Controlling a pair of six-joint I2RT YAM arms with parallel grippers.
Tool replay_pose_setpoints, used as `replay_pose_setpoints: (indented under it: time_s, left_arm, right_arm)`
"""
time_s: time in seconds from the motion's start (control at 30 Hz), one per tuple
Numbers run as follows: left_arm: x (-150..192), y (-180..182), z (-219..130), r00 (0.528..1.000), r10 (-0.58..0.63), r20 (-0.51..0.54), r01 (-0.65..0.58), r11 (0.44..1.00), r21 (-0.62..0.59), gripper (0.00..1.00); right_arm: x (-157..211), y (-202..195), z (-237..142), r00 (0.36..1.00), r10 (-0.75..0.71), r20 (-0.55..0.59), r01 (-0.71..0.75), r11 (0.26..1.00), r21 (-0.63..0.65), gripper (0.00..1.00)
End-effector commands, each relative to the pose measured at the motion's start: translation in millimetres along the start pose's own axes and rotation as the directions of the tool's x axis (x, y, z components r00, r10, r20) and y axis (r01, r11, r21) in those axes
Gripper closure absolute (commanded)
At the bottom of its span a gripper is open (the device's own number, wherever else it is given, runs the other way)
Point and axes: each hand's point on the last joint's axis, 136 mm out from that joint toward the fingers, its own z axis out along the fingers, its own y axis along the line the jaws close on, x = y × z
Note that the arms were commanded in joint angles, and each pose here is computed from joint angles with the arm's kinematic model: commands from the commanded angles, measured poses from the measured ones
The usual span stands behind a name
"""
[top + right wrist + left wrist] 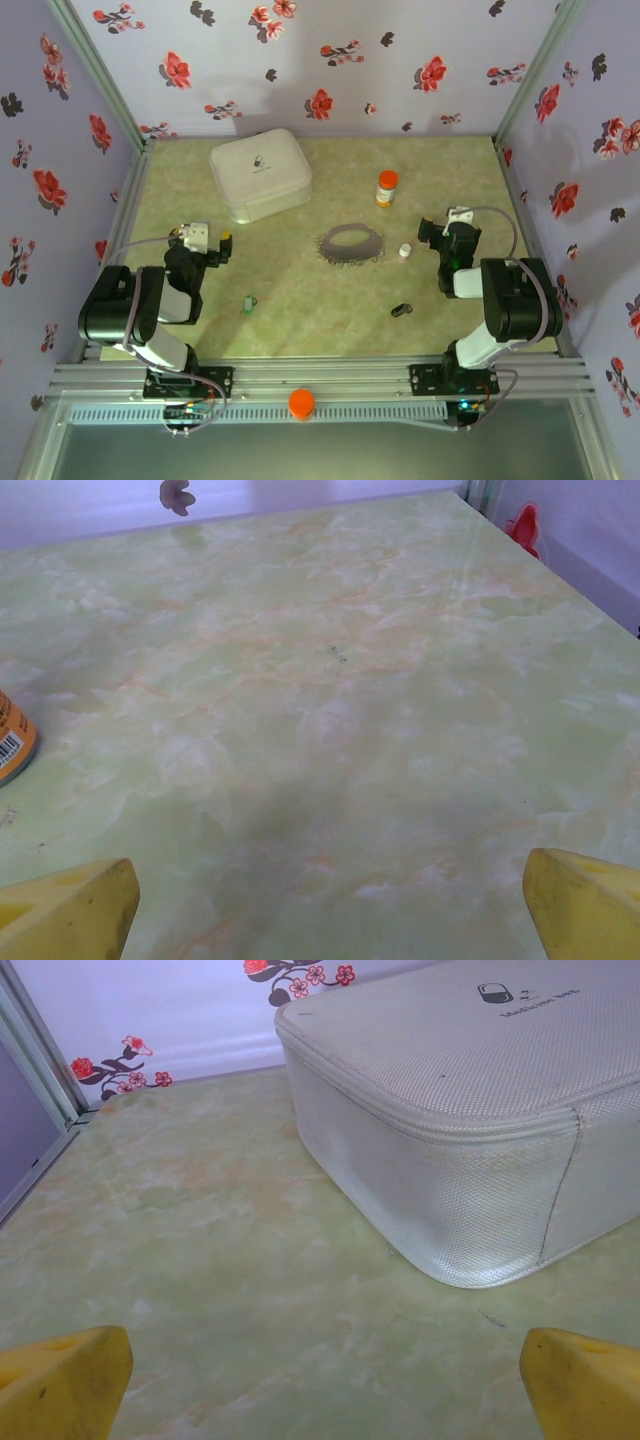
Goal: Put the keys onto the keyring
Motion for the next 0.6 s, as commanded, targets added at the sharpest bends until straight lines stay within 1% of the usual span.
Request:
replay_pose_setpoints:
  time_s: [0.0,0.07,0.17,0.23,0.27,0.33,0.37,0.43,0.5,0.57]
  left_arm:
    - [-11.5,8.2,-3.3,0.999,0.006,0.047,-0.004,0.999,-0.042,0.0]
    - [-21.5,16.3,-11.9,0.997,-0.011,0.076,0.018,0.996,-0.084,0.0]
    - [-38.9,29.0,-31.2,0.99,-0.033,0.139,0.054,0.988,-0.145,0.0]
    - [-53.4,29.9,-39.2,0.985,-0.03,0.167,0.056,0.987,-0.151,0.0]
    - [-65.3,31.0,-41.8,0.981,-0.047,0.188,0.076,0.986,-0.15,0.0]
    - [-86.9,30.0,-41.4,0.978,-0.08,0.194,0.107,0.986,-0.13,0.0]
    - [-96.9,27.6,-40.2,0.98,-0.09,0.177,0.111,0.987,-0.116,0.0]
    - [-115.5,18.9,-38.6,0.982,-0.108,0.158,0.121,0.989,-0.079,0.0]
    - [-127.9,3.8,-39.5,0.982,-0.114,0.152,0.12,0.992,-0.032,0.0]
    - [-134.2,-18.1,-39.5,0.983,-0.144,0.118,0.141,0.99,0.029,0.0]
  right_arm:
    - [-15.8,-0.9,-0.5,0.999,0.022,0.044,-0.023,1.0,0.005,0.01]
    - [-20.9,-2.6,-5.9,0.998,0.024,0.059,-0.025,1.0,0.013,0.01]
    - [-37.7,-5.4,-17.7,0.998,0.024,0.062,-0.027,0.999,0.039,0.02]
    - [-49.5,-5.8,-26.8,0.998,0.013,0.065,-0.017,0.998,0.065,0.04]
    - [-56.8,-5.2,-32.4,0.997,0.019,0.072,-0.024,0.997,0.076,0.04]
    - [-69.8,-0.1,-44.1,0.994,0.08,0.069,-0.083,0.996,0.044,0.04]
    - [-75.8,1.9,-49.9,0.99,0.132,0.058,-0.134,0.991,0.032,0.05]
    - [-79.7,13.4,-58.6,0.979,0.206,-0.007,-0.206,0.978,-0.019,0.06]
    - [-75.8,35.7,-66.8,0.972,0.213,-0.099,-0.222,0.971,-0.093,0.09]
    - [-68.5,62.0,-77.6,0.959,0.197,-0.202,-0.232,0.958,-0.168,0.11]
